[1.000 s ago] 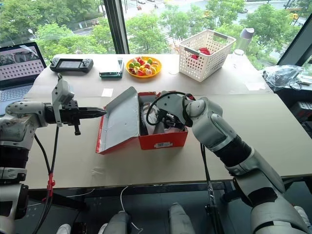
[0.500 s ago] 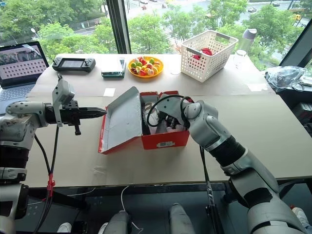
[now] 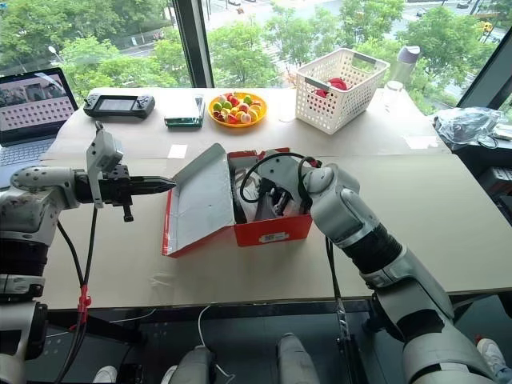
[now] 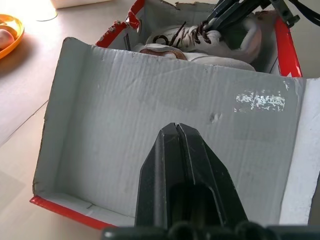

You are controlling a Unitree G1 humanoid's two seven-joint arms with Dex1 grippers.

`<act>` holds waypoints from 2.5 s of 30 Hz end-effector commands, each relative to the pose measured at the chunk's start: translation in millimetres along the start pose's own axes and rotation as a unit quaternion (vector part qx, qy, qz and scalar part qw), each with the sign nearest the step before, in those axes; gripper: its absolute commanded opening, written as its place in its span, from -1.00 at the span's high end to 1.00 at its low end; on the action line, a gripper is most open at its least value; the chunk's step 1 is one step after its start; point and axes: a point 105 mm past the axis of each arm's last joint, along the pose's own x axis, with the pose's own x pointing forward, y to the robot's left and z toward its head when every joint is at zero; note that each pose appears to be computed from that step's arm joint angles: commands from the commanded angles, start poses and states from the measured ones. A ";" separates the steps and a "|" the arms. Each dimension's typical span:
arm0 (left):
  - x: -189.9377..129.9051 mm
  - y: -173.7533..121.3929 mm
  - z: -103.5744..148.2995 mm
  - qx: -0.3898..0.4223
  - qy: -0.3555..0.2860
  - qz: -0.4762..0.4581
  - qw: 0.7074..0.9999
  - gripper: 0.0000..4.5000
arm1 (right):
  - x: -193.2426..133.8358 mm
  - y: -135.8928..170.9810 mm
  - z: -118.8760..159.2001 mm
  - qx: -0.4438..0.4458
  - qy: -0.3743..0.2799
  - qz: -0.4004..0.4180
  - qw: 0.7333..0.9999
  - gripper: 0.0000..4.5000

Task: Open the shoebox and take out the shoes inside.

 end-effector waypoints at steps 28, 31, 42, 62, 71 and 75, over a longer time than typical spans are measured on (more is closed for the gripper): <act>-0.2 5.4 15.3 0.036 -0.003 0.001 0.999 1.00 | -85.5 -109.7 -7.6 0.408 -0.277 -0.109 0.863 0.99; 0.7 5.2 14.8 0.036 -0.003 0.001 0.999 1.00 | -74.8 -108.1 -38.4 0.327 -0.203 -0.149 0.911 0.99; 3.2 2.6 13.2 0.033 -0.004 -0.004 0.999 1.00 | -61.2 -116.0 -148.3 0.240 -0.093 -0.198 0.946 0.99; 6.2 -2.8 10.0 0.025 -0.007 -0.009 1.000 1.00 | -57.7 -120.0 -190.0 0.136 -0.011 -0.193 0.972 -0.17; 11.5 -3.3 10.6 0.024 -0.012 -0.013 1.000 1.00 | -78.2 -109.7 -131.6 0.080 -0.052 -0.165 0.982 -0.99; 13.2 -3.2 11.0 0.024 -0.013 -0.016 1.000 1.00 | -88.6 -94.0 -80.7 0.061 -0.112 -0.125 0.984 -0.99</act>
